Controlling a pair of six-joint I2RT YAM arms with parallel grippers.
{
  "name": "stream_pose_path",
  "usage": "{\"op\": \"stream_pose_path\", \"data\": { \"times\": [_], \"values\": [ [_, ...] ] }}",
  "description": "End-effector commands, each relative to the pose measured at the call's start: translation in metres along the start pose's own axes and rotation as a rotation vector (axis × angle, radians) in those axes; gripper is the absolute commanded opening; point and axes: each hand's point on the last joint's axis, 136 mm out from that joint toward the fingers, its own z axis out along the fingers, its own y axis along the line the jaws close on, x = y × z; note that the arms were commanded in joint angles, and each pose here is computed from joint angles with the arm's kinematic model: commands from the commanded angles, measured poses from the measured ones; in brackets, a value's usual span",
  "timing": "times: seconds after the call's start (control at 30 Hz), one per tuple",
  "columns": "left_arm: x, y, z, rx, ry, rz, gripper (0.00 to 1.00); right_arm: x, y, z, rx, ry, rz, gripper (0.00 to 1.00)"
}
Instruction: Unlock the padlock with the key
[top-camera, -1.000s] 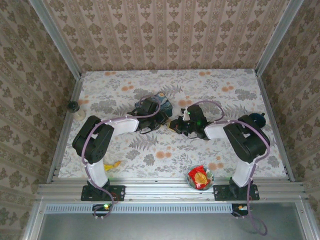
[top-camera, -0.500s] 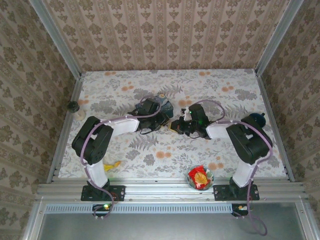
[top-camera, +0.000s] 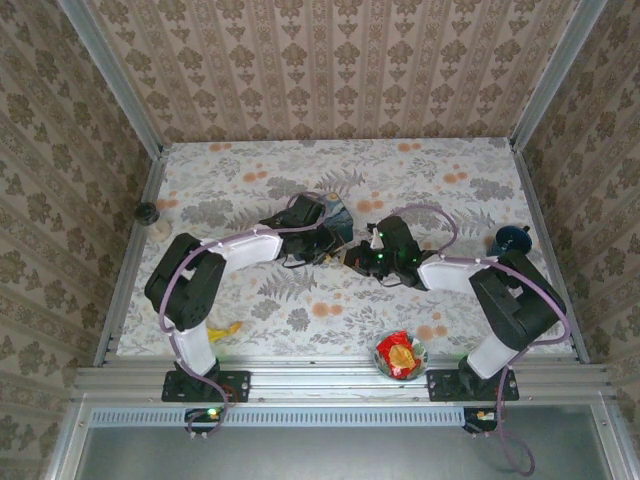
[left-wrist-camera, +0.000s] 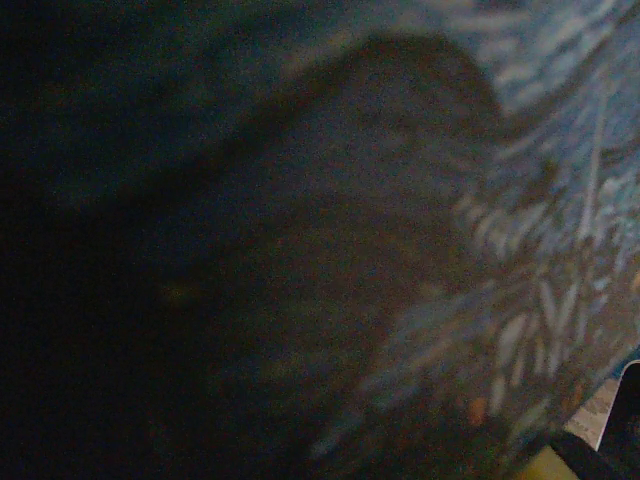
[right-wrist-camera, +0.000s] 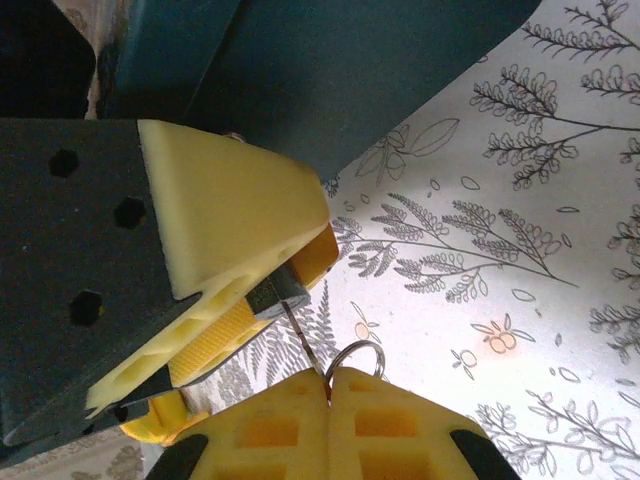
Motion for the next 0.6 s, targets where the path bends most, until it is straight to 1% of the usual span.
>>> {"op": "stream_pose_path", "data": {
  "times": [0.0,0.2,0.3,0.4,0.5,0.53,0.57],
  "values": [
    [0.043,0.016,0.006,-0.058,0.167,-0.007,0.23,-0.046,0.037,0.000,-0.144,-0.177,0.015,0.00],
    [0.050,0.018,0.005,-0.098,0.184,0.020,0.23,-0.061,0.050,0.001,-0.278,-0.182,0.122,0.00],
    [0.053,0.024,0.005,-0.133,0.201,0.011,0.23,-0.065,0.056,0.002,-0.321,-0.177,0.139,0.00],
    [0.056,0.029,0.003,-0.174,0.216,-0.002,0.23,-0.064,0.053,0.004,-0.299,-0.169,0.134,0.00],
    [0.058,0.032,0.002,-0.211,0.230,-0.011,0.23,-0.060,0.046,0.004,-0.244,-0.165,0.103,0.00],
    [0.059,0.033,0.001,-0.220,0.234,-0.015,0.24,-0.059,0.044,0.002,-0.223,-0.165,0.089,0.00],
    [0.058,0.033,0.001,-0.225,0.234,-0.017,0.27,-0.057,0.043,0.001,-0.208,-0.166,0.078,0.00]
  ]
}}
